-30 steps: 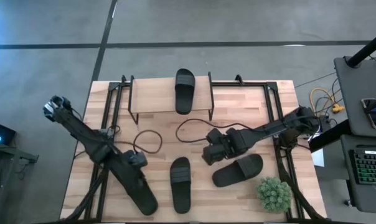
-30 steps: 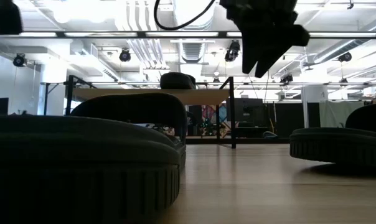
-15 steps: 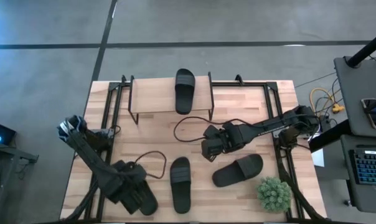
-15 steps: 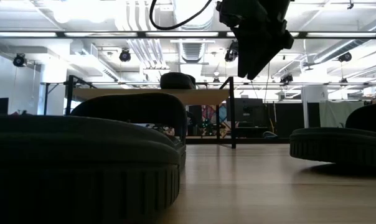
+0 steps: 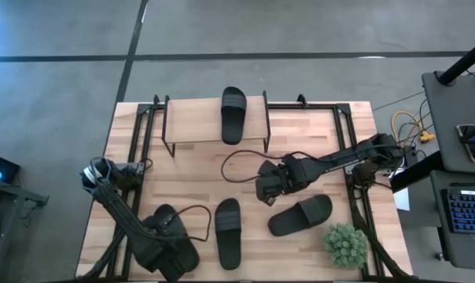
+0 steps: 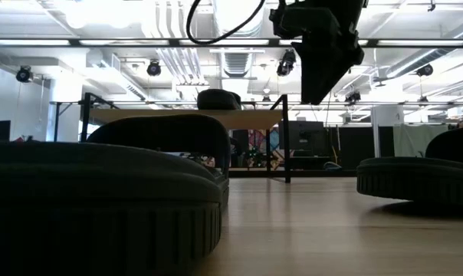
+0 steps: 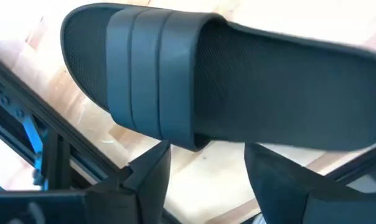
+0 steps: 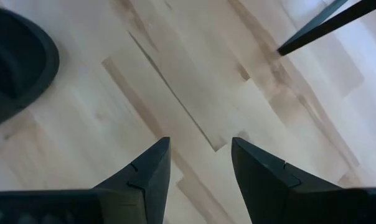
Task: Pick and place slides into the shelf
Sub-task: Put the left big black slide under the shelf
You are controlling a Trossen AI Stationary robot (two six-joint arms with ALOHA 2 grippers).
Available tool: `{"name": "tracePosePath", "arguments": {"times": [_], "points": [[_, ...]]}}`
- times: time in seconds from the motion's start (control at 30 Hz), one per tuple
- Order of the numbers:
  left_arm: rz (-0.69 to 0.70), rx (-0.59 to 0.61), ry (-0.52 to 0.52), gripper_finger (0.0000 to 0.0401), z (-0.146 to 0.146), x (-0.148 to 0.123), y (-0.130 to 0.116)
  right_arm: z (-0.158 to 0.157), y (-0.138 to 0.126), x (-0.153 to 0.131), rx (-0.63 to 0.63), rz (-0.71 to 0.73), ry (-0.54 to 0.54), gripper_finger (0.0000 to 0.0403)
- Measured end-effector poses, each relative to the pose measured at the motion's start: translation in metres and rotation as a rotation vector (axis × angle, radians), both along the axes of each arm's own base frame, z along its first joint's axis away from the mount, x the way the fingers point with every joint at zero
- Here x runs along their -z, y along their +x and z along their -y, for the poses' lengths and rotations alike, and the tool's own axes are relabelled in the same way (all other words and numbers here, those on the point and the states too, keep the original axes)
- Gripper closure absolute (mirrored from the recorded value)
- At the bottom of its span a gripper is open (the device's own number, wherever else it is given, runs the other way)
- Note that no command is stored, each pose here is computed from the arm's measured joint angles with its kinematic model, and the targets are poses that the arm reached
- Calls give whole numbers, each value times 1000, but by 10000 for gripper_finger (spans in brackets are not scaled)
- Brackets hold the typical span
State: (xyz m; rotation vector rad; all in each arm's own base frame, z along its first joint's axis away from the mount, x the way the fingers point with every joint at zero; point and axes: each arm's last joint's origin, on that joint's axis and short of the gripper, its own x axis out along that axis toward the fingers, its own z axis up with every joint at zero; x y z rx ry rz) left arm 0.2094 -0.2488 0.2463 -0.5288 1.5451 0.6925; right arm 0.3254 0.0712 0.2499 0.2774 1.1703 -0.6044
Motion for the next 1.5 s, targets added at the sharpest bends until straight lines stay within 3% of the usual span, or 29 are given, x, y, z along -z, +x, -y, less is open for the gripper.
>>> {"name": "tracePosePath", "arguments": {"times": [0.4,0.93,1.07,1.33,1.43,1.5], "points": [[-31,-131,71,202,-8,19,-4,3,-3,6,-54,-62,56,241],[-109,-126,176,207,-20,55,-13,5,-2,6,-51,-60,47,241],[-128,-88,194,246,-19,59,-12,6,-2,6,-44,-60,47,241],[-150,-18,252,386,-23,58,-13,13,0,6,-17,-55,50,241],[-75,36,314,393,-25,43,-11,14,0,6,-14,-54,49,243],[0,140,354,393,-27,29,-8,14,0,6,-7,-52,49,246]]}}
